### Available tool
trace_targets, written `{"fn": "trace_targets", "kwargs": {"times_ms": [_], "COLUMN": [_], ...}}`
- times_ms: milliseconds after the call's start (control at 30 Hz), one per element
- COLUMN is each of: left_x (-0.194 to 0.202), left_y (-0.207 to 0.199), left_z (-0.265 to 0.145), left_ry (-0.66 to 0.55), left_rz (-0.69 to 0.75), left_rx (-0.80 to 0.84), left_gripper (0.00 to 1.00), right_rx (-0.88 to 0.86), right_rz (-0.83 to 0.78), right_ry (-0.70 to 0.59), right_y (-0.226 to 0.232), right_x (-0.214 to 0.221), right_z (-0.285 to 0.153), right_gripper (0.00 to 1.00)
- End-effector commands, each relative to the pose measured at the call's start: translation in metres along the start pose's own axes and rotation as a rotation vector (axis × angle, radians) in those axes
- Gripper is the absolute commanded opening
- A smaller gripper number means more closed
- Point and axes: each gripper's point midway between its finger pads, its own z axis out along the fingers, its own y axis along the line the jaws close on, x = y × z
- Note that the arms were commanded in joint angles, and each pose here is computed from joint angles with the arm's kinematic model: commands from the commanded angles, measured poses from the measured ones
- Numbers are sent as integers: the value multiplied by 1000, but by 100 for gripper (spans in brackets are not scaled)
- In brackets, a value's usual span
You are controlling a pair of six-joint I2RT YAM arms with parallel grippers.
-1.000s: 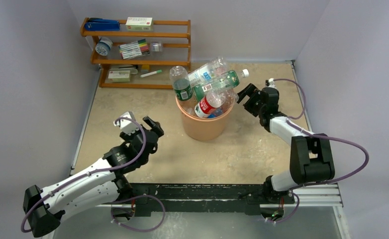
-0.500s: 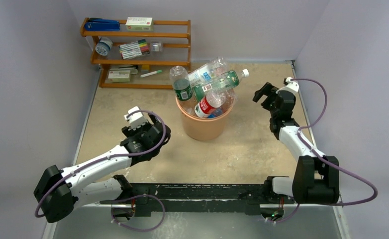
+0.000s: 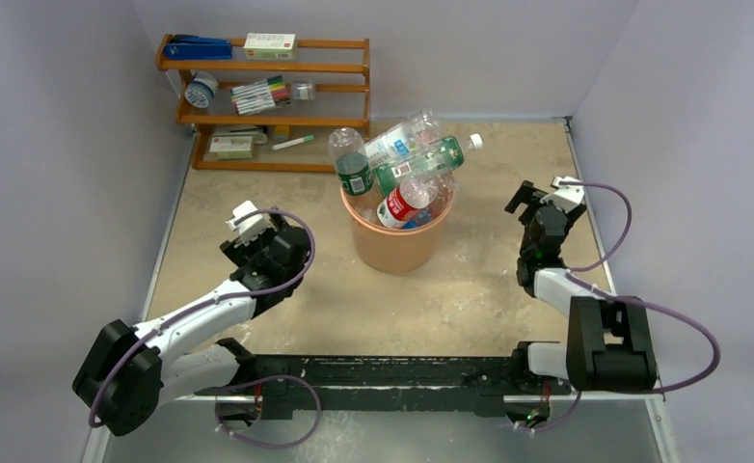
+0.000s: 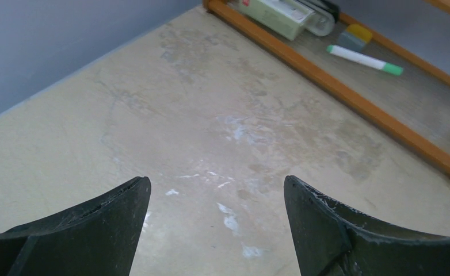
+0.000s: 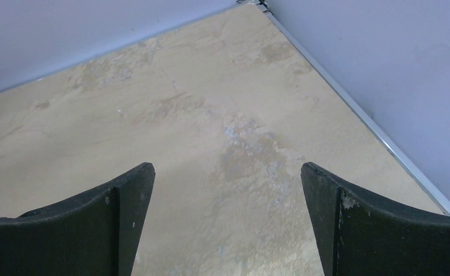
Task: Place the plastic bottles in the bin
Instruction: Reset both arms
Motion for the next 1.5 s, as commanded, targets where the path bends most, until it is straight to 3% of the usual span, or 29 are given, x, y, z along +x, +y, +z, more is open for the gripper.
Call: {"fn": "trace_targets", "kwargs": {"times_ms": [0, 233, 367, 433, 700, 933, 1233, 1367, 1467], "left_x": [-3, -4, -7, -6, 12, 25, 33, 35, 47], "left_y": [11, 22, 18, 18, 42, 47, 26, 35, 28], "left_z": [16, 33, 42, 50, 76, 91, 119, 119, 127], "left_ry": [-62, -96, -113, -110, -90, -87, -65, -129, -85], "left_rz": [26, 70, 106, 138, 139, 102, 233, 160, 190], "left_rx": [-25, 4, 22, 7, 12, 47, 60, 90, 157], "left_gripper": [86, 86, 87, 87, 87, 88, 88, 89, 89], "right_rx": [46, 96, 92, 48, -95, -26, -24, -24, -24], "right_rz": [-7, -54, -95, -83, -130, -146, -144, -144, -144], "right_ry": [-140, -151, -240, -169, -226, -259, -264, -268, -268], "right_y": [-5, -16, -20, -10, 9, -5, -5, -5, -5], "right_x": [-25, -12, -19, -7, -7, -8, -9, -9, -9], "right_z": [10, 18, 20, 27, 18, 15, 15, 14, 14], "right_gripper": [100, 100, 100, 100, 100, 100, 100, 100, 100]}}
